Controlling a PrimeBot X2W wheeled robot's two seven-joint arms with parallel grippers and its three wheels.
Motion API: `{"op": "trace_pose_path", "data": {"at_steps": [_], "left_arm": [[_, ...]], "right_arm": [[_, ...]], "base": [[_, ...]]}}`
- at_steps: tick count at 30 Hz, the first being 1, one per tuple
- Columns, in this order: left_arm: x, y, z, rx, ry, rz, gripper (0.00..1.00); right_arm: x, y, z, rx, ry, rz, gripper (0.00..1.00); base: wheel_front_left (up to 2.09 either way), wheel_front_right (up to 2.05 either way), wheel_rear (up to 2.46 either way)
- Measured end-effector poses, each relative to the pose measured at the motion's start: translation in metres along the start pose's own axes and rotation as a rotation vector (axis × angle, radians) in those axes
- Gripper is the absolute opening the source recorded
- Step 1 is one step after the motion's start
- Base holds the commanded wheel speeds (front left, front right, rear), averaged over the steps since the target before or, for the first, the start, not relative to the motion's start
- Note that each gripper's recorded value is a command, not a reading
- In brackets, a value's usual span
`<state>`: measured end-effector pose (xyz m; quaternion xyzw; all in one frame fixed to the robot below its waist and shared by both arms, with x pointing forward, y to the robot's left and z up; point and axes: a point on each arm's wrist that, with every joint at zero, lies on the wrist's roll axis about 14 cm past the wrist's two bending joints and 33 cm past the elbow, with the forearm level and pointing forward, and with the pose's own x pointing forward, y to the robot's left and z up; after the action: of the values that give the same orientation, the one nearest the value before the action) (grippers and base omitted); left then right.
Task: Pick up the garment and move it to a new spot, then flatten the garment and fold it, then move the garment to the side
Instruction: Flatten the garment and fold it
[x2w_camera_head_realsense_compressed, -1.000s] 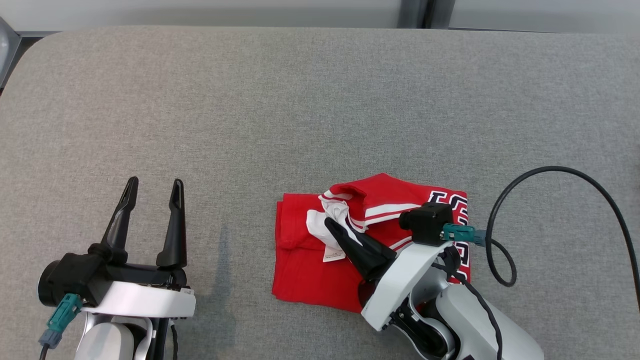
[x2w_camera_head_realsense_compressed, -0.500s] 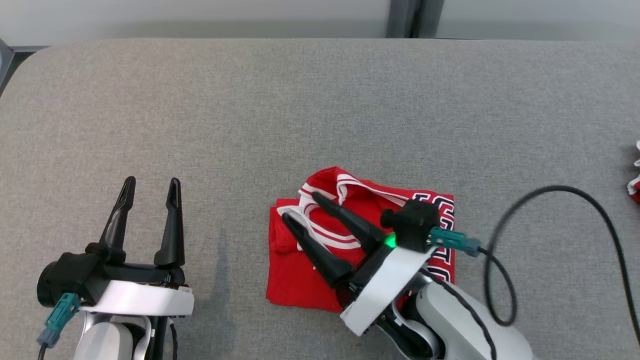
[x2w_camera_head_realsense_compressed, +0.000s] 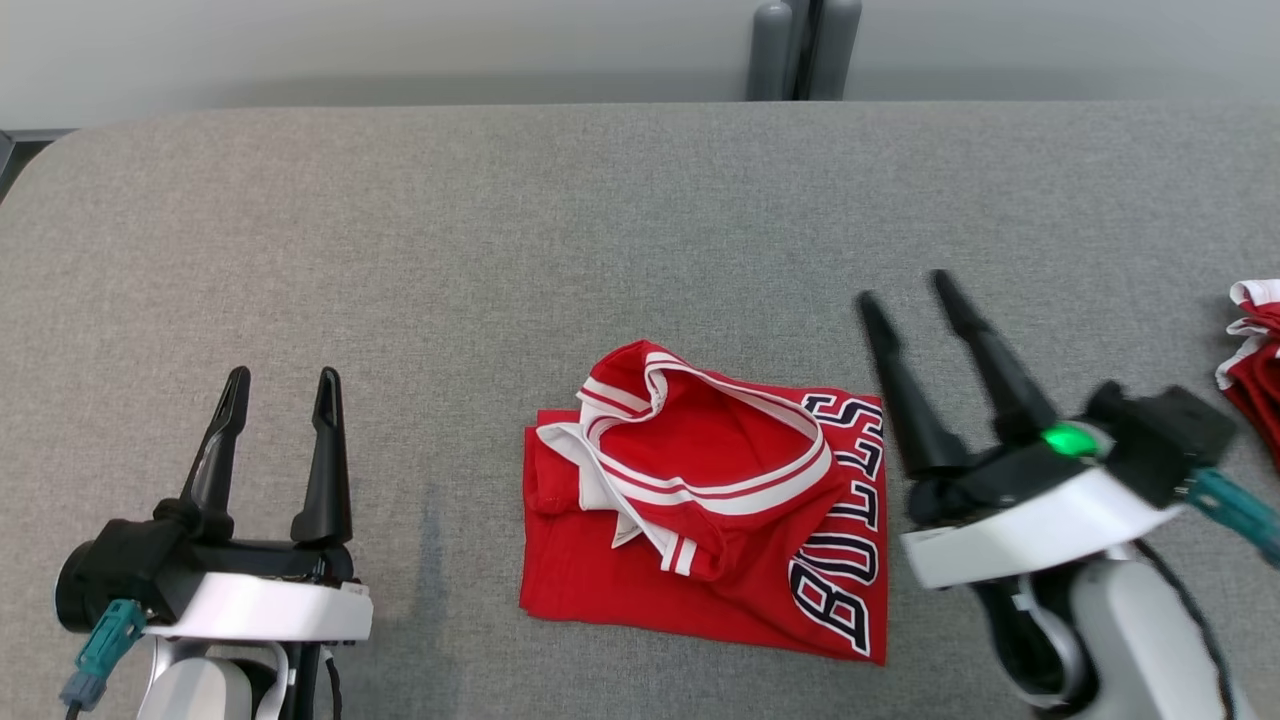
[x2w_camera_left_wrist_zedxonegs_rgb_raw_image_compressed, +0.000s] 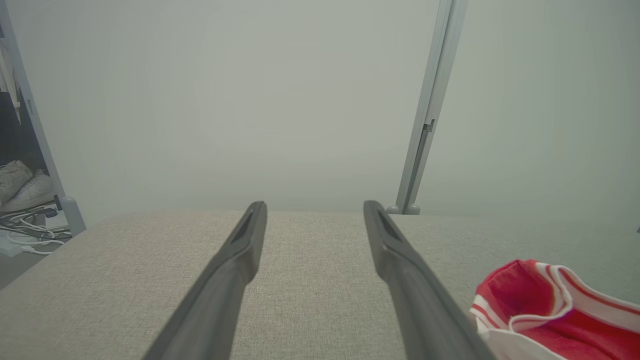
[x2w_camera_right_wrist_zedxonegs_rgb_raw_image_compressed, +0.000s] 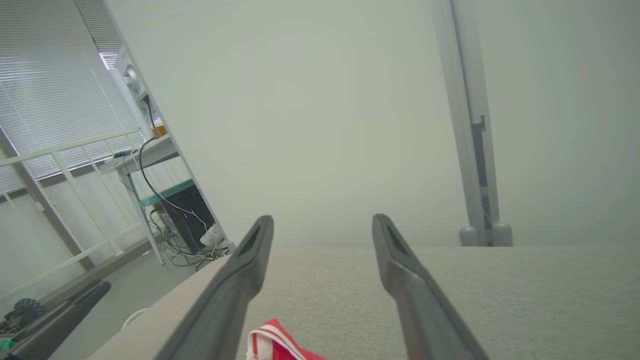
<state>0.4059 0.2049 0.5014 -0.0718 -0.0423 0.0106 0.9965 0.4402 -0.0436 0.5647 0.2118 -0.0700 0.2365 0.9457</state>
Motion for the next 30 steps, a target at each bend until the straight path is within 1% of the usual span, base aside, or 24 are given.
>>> {"op": "trace_pose_path", "data": {"at_steps": [6,11,12,14,17,30], "left_arm": [[-0.007,0.002,0.001,0.009,0.003,0.005,1.0],[-0.01,0.003,0.0,0.018,0.009,0.001,1.0],[-0.011,0.003,0.0,0.02,0.009,0.001,1.0],[-0.015,0.003,-0.002,0.019,0.017,0.001,1.0],[-0.019,0.003,-0.001,0.022,0.019,0.001,1.0],[-0.023,0.001,0.002,0.03,0.025,-0.005,1.0]], "right_arm": [[-0.039,-0.067,0.014,-0.145,0.028,-0.213,1.0],[-0.072,-0.104,0.021,-0.272,0.071,-0.327,1.0],[-0.078,-0.108,0.022,-0.276,0.074,-0.344,1.0],[-0.087,-0.112,0.02,-0.299,0.095,-0.361,1.0],[-0.095,-0.113,0.02,-0.298,0.095,-0.379,1.0],[-0.103,-0.113,0.014,-0.274,0.11,-0.398,1.0]], "base": [[0.0,0.0,0.0],[0.0,0.0,0.0],[0.0,0.0,0.0],[0.0,0.0,0.0],[0.0,0.0,0.0],[0.0,0.0,0.0]]}}
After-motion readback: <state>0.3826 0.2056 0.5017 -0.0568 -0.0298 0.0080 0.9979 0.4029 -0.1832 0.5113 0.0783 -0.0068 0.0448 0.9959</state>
